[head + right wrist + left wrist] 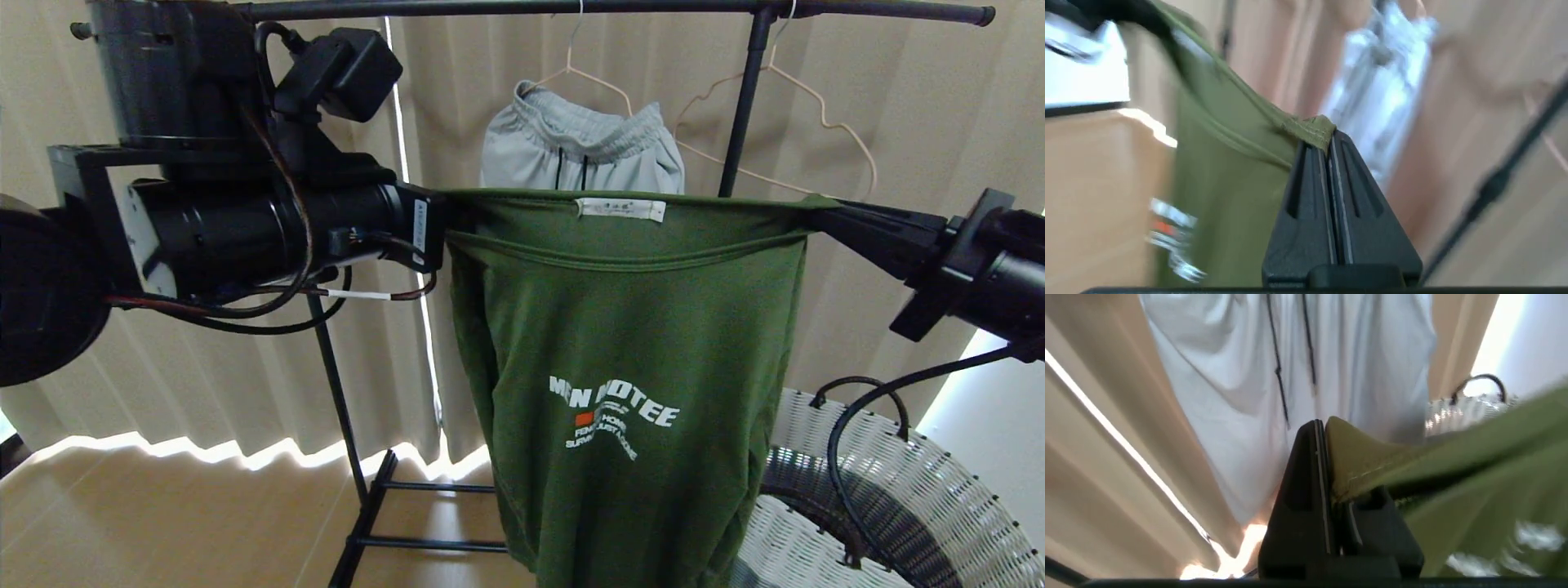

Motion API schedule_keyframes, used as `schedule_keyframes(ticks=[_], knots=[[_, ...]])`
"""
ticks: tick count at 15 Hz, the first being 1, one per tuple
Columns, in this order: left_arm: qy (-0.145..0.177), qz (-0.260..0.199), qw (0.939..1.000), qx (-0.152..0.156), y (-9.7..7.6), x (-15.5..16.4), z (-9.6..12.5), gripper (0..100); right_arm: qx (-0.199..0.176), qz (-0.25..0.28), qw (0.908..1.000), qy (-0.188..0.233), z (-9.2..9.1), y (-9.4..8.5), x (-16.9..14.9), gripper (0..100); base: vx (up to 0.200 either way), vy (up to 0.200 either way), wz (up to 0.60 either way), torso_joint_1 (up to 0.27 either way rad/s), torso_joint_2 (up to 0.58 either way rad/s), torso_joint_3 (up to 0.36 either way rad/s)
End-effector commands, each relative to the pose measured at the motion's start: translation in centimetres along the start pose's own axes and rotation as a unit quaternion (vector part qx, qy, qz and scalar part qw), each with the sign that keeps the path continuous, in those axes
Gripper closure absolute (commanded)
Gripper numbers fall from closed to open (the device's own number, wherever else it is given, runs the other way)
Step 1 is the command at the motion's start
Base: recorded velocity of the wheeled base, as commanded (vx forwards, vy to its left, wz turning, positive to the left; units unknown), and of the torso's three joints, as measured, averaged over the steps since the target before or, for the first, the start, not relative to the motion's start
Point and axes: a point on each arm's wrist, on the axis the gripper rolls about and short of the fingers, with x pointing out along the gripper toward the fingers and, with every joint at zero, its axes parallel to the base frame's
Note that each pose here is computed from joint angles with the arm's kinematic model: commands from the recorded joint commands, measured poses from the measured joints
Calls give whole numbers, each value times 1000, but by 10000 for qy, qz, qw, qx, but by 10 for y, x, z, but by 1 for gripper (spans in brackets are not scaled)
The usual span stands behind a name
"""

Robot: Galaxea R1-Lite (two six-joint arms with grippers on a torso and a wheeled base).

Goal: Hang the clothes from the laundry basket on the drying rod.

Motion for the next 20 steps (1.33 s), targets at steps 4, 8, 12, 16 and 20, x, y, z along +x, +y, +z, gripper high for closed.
schedule_keyframes(ticks=[4,8,12,16,20], knots=[[-112,-666,9977,-31,-4,-63,16,100,219,-111,9994,-227,-1,-21,39,100,0,0,0,0,0,0],[-187,-1000,9948,35,-20,-91,14,100,332,1,9990,-298,-3,-25,63,100,0,0,0,0,0,0],[-70,-1354,9907,85,-36,-94,5,100,402,357,9981,-301,-5,-8,82,100,0,0,0,0,0,0],[-108,-1395,9901,110,-38,-96,6,100,413,424,9977,-318,-4,-3,82,100,0,0,0,0,0,0],[-210,-881,9958,114,-19,-71,21,100,324,252,9985,-365,6,-3,52,100,0,0,0,0,0,0]])
